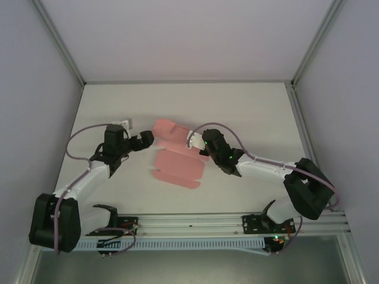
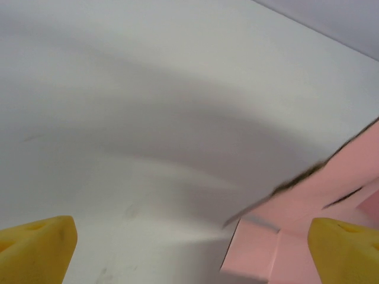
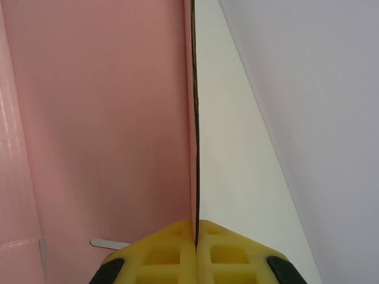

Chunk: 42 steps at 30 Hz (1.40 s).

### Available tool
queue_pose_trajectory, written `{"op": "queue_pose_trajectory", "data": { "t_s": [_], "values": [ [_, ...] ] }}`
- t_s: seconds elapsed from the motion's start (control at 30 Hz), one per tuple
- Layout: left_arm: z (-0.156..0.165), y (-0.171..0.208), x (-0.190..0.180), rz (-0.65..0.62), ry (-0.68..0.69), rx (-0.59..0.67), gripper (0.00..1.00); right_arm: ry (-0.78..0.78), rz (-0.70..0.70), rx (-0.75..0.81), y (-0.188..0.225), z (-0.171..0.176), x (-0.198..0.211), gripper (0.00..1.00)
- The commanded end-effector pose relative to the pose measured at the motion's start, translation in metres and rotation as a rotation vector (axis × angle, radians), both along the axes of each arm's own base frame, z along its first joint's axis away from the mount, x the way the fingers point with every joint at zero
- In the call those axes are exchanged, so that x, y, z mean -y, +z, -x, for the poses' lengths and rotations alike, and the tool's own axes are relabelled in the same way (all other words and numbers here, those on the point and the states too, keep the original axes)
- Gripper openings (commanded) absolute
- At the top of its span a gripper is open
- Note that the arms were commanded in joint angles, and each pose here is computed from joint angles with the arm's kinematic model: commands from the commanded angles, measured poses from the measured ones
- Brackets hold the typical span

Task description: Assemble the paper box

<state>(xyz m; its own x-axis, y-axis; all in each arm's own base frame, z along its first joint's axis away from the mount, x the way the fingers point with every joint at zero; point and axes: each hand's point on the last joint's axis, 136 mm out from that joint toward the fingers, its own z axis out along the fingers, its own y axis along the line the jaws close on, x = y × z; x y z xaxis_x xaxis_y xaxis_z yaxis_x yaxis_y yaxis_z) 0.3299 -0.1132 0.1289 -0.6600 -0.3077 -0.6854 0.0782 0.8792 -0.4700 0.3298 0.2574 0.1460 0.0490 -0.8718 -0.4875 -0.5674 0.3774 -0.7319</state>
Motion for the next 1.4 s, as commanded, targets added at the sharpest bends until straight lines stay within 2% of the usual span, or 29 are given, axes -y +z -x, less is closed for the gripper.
{"op": "queue_pose_trajectory", "data": {
  "t_s": [0.0, 0.17, 0.3, 0.53, 0.63, 0.97, 1.17, 1.37],
  "values": [
    [0.011, -0.019, -0.014, 0.046, 0.044, -0.075, 1.00, -0.007, -0.074, 0.006, 0.011, 0.000, 0.001, 0.00],
    [0.008, -0.048, -0.026, 0.035, 0.080, -0.160, 1.00, -0.005, -0.108, 0.004, 0.017, 0.002, 0.002, 0.00],
    [-0.004, -0.059, -0.023, 0.029, 0.063, -0.156, 1.00, 0.003, -0.139, -0.011, 0.019, 0.004, 0.003, 0.00],
    [-0.018, -0.048, 0.017, 0.136, -0.147, -0.061, 1.00, 0.000, -0.144, -0.033, 0.016, 0.005, 0.004, 0.00],
    [-0.021, -0.047, 0.027, 0.137, -0.187, -0.042, 1.00, 0.022, -0.162, -0.046, 0.016, 0.007, -0.001, 0.00],
    [-0.005, -0.020, 0.067, 0.164, -0.380, 0.131, 1.00, -0.003, -0.161, -0.064, 0.014, 0.008, 0.002, 0.00],
    [-0.006, -0.029, 0.085, 0.105, -0.429, 0.112, 0.99, 0.002, -0.186, -0.085, 0.013, 0.011, 0.001, 0.00],
    [-0.019, -0.057, 0.082, -0.079, -0.309, 0.056, 0.99, 0.035, -0.190, -0.112, 0.009, 0.015, -0.005, 0.00]
  ]
}}
